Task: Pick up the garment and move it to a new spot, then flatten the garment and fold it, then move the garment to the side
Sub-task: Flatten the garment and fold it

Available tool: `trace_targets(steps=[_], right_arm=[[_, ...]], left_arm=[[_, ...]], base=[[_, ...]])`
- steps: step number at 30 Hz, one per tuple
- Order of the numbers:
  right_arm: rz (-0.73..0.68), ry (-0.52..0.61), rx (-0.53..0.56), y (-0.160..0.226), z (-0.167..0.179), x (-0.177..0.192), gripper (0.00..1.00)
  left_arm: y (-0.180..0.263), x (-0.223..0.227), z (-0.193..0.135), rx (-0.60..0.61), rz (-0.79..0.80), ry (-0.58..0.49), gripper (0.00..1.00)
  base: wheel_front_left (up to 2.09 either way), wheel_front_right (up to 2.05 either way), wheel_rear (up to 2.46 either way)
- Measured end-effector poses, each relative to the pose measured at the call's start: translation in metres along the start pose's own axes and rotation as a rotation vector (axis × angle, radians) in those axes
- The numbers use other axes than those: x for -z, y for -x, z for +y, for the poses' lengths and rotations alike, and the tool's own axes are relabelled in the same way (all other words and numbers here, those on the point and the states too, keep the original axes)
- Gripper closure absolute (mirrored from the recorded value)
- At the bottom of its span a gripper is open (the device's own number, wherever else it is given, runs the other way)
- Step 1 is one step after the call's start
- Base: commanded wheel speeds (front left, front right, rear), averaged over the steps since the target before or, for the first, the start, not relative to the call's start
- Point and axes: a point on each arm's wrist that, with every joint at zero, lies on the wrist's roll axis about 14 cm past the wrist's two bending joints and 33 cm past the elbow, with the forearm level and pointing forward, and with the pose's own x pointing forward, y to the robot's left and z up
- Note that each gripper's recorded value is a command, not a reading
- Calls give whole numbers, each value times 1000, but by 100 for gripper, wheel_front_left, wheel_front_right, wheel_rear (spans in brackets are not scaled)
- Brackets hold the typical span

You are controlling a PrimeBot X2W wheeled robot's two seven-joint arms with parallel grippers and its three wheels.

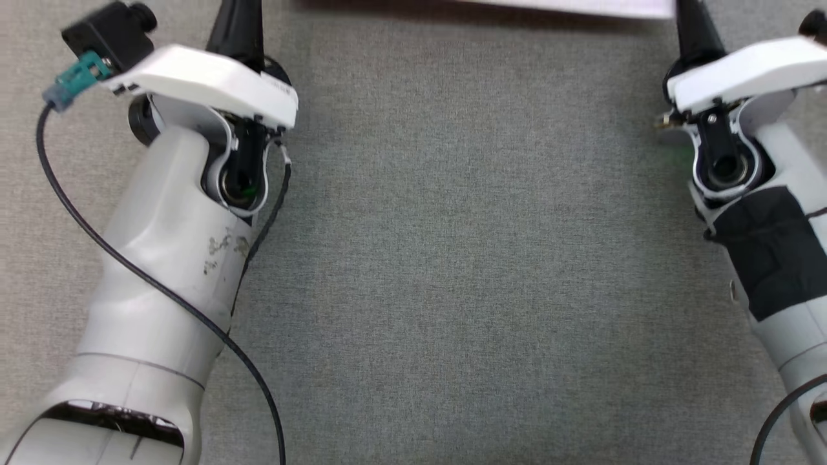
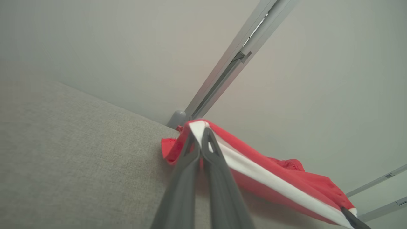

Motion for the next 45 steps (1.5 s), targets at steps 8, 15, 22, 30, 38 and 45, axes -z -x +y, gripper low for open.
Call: trace_targets(steps=[8, 15, 22, 30, 38, 45], right_arm=[[16, -43, 41, 28, -5, 2, 100], [19, -75, 90, 57, -13, 3, 100], [40, -84, 129, 87, -18, 10, 100], [106, -43, 144, 119, -15, 22, 100], [240, 25, 161, 161, -19, 50, 100], [357, 52, 157, 192, -19, 73, 100]], left_arm=[[28, 8, -5, 10, 37, -27, 100], [54, 17, -10, 23, 71, -53, 100], [82, 25, -8, 1, 98, -54, 100], [116, 35, -2, -18, 133, -92, 100], [167, 64, 16, -27, 273, -238, 100], [199, 70, 26, -7, 330, -328, 100]], base=[[0, 0, 0], [0, 0, 0], [0, 0, 0], [0, 0, 0], [0, 0, 0], [0, 0, 0]])
